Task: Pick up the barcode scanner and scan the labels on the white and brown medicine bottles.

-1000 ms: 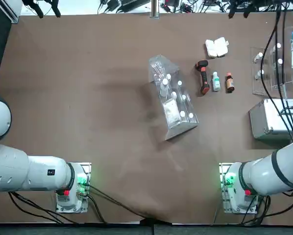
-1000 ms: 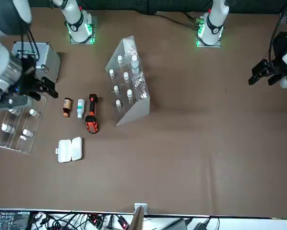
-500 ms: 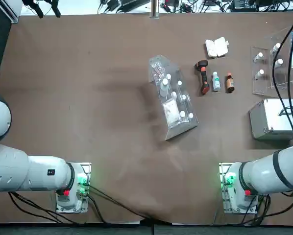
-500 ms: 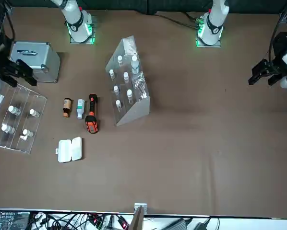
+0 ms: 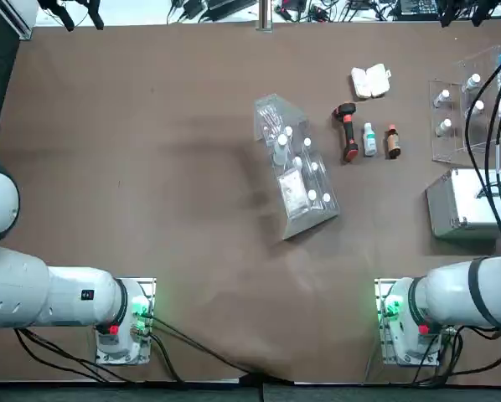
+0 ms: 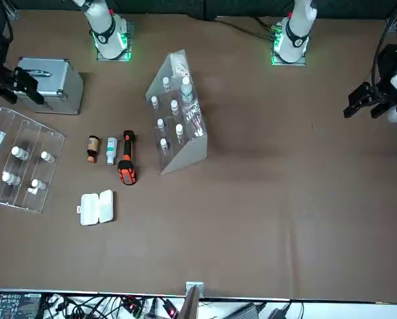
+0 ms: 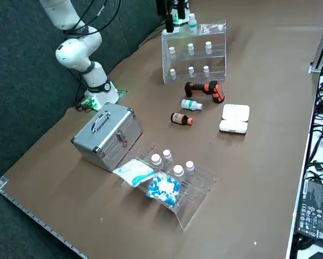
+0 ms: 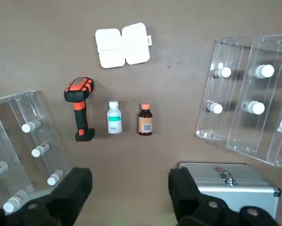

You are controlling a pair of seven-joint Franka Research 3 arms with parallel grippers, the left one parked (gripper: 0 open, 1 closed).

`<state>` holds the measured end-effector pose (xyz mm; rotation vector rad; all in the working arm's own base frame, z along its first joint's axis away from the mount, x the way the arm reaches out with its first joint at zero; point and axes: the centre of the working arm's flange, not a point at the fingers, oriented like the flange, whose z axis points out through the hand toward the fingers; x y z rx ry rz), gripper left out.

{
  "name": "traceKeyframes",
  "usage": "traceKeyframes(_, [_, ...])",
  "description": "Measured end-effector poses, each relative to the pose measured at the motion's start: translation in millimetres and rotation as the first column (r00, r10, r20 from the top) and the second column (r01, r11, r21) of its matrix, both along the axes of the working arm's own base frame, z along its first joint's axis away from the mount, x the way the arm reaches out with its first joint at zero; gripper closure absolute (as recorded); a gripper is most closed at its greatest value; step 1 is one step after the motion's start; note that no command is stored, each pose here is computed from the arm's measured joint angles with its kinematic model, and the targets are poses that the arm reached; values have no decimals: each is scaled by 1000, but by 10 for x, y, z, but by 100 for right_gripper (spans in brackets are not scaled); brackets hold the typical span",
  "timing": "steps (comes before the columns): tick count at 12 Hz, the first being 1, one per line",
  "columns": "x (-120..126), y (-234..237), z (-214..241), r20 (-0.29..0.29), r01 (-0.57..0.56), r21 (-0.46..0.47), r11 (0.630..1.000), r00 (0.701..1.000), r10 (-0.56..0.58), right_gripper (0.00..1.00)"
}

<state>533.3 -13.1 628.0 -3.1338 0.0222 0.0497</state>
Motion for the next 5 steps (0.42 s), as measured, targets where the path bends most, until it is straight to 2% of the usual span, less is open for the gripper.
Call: traceKeyframes(5, [-66,-2,36,6,1,-1,1000,1000,-1,0])
